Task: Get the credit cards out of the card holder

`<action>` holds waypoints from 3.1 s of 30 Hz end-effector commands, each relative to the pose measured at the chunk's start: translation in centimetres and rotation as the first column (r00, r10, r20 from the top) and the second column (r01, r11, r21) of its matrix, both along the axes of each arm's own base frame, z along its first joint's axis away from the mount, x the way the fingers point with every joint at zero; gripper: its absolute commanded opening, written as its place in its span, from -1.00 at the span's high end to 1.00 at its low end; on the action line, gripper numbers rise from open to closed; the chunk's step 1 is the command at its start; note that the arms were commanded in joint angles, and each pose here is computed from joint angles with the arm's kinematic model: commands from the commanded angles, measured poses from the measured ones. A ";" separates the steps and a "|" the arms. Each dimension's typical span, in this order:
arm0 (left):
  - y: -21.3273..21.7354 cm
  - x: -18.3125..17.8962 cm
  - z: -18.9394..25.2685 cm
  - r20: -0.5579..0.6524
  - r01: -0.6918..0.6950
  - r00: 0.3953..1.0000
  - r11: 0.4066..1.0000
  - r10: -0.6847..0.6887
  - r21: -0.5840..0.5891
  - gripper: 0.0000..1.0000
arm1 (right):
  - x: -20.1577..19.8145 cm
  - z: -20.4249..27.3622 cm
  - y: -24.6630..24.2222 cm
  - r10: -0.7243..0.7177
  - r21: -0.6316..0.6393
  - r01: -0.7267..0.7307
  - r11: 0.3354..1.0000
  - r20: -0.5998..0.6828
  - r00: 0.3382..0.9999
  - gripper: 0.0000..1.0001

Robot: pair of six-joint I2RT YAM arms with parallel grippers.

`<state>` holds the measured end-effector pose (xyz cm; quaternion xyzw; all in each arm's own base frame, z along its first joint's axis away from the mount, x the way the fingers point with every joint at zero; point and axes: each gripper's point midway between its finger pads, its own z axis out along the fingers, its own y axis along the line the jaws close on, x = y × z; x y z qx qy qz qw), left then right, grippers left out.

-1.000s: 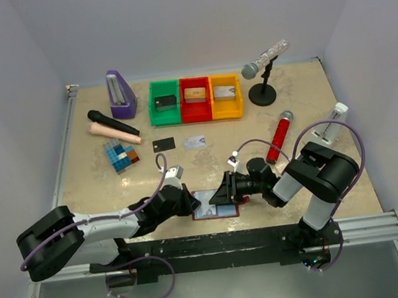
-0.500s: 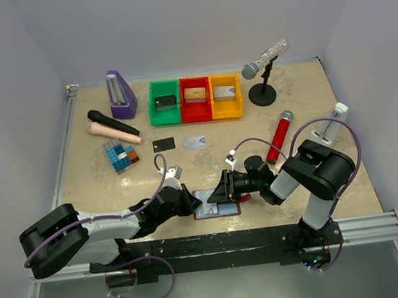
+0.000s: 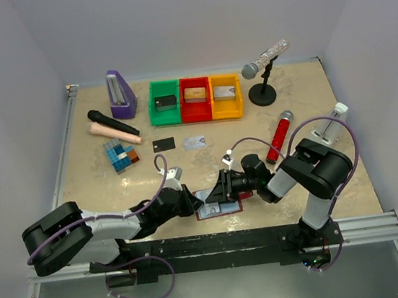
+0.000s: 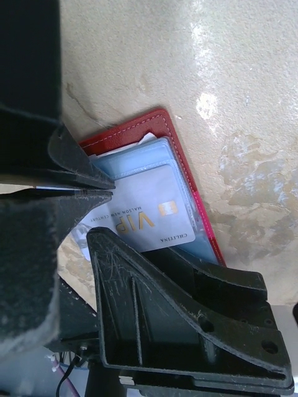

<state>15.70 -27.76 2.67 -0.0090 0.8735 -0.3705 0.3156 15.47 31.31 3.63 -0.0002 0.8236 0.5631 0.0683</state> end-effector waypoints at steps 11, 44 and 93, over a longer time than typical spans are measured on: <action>2.1 -1.4 -2.3 -0.053 -0.012 0.998 0.997 0.016 0.074 0.56 | -1.1 2.1 -1.2 0.071 -0.104 -0.061 0.993 0.091 0.993 0.34; 3.7 -1.9 -4.1 -0.085 -0.058 0.994 0.993 0.067 0.104 1.00 | -1.2 3.1 -2.1 0.045 -0.132 -0.030 0.991 0.115 0.992 0.64; 7.1 -1.2 -4.2 -0.038 -0.180 0.982 0.973 0.187 0.147 1.00 | -1.7 2.9 -3.5 0.000 -0.157 0.004 0.988 0.030 1.000 1.00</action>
